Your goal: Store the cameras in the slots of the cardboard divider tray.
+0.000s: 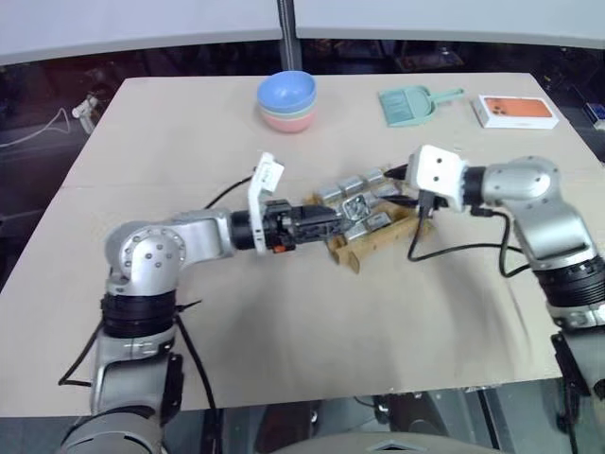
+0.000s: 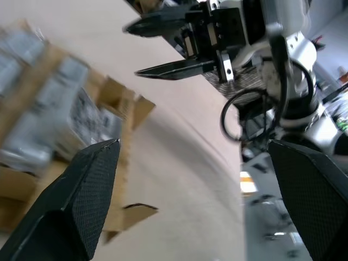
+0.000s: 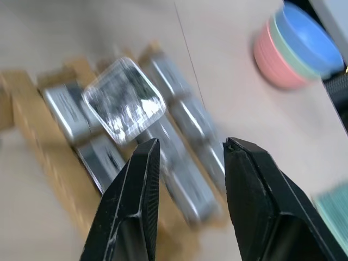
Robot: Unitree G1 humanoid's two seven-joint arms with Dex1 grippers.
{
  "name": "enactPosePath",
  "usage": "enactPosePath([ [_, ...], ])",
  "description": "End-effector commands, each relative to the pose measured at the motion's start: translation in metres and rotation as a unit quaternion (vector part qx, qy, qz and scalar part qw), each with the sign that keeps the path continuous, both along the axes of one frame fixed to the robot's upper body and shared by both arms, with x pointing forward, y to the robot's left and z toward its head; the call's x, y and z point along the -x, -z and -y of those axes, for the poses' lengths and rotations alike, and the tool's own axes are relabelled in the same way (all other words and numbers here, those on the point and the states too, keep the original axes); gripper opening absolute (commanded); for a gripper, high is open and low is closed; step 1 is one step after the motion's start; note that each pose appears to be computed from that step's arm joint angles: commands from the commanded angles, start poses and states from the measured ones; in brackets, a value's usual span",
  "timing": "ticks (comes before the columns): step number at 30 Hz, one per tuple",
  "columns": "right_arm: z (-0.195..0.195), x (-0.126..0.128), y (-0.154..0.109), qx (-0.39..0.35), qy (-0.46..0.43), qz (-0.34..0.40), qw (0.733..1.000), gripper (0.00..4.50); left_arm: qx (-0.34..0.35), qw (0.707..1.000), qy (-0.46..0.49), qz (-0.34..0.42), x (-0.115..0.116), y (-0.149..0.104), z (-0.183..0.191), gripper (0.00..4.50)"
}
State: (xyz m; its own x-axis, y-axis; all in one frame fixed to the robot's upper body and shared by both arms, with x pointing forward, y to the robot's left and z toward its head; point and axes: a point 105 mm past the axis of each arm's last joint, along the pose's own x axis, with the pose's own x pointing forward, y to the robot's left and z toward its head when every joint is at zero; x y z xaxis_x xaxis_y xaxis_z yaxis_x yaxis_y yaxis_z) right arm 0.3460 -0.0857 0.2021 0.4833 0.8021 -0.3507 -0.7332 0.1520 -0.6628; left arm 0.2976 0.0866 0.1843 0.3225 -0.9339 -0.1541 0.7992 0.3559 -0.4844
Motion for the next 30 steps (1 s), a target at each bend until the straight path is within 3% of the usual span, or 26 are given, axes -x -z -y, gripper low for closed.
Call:
enactPosePath([
  [1, 0.003, 0.006, 0.001, 0.010, 0.001, 0.008, 1.000, 1.80, -0.021, 0.999, -0.043, 0.009, -0.012, 0.003, -0.007, 4.50],
  [4, 0.007, 0.007, 0.004, 0.007, 0.006, -0.004, 1.000, 1.80, -0.005, 0.998, -0.056, 0.018, -0.018, -0.007, -0.014, 4.50],
  [7, 0.006, 0.004, 0.002, -0.030, 0.025, -0.049, 0.998, 1.80, 0.016, 0.998, -0.004, 0.063, -0.001, -0.027, -0.021, 4.50],
  [10, 0.004, 0.006, 0.007, -0.037, 0.016, -0.095, 0.995, 2.60, 0.001, 0.993, 0.049, 0.104, 0.018, -0.035, -0.031, 4.50],
  [13, 0.002, 0.005, 0.011, -0.066, 0.029, -0.155, 0.985, 4.14, -0.057, 0.986, 0.074, 0.140, 0.028, -0.034, -0.049, 4.50],
  [14, 0.001, 0.004, 0.011, -0.060, 0.026, -0.158, 0.985, 4.39, -0.076, 0.982, 0.084, 0.153, 0.031, -0.036, -0.057, 4.50],
  [18, -0.007, -0.015, 0.000, 0.030, 0.002, -0.104, 0.994, 4.39, -0.165, 0.963, 0.091, 0.192, 0.036, -0.045, -0.087, 4.50],
  [23, -0.034, -0.027, -0.012, 0.124, -0.068, -0.098, 0.985, 4.39, -0.206, 0.949, 0.096, 0.220, 0.045, -0.060, -0.102, 4.50],
  [26, -0.039, -0.035, -0.004, 0.223, -0.105, -0.087, 0.965, 4.39, -0.214, 0.947, 0.084, 0.226, 0.048, -0.063, -0.106, 4.50],
  [30, -0.053, -0.036, -0.002, 0.301, -0.149, -0.109, 0.935, 4.39, -0.218, 0.947, 0.070, 0.224, 0.058, -0.062, -0.111, 4.50],
])
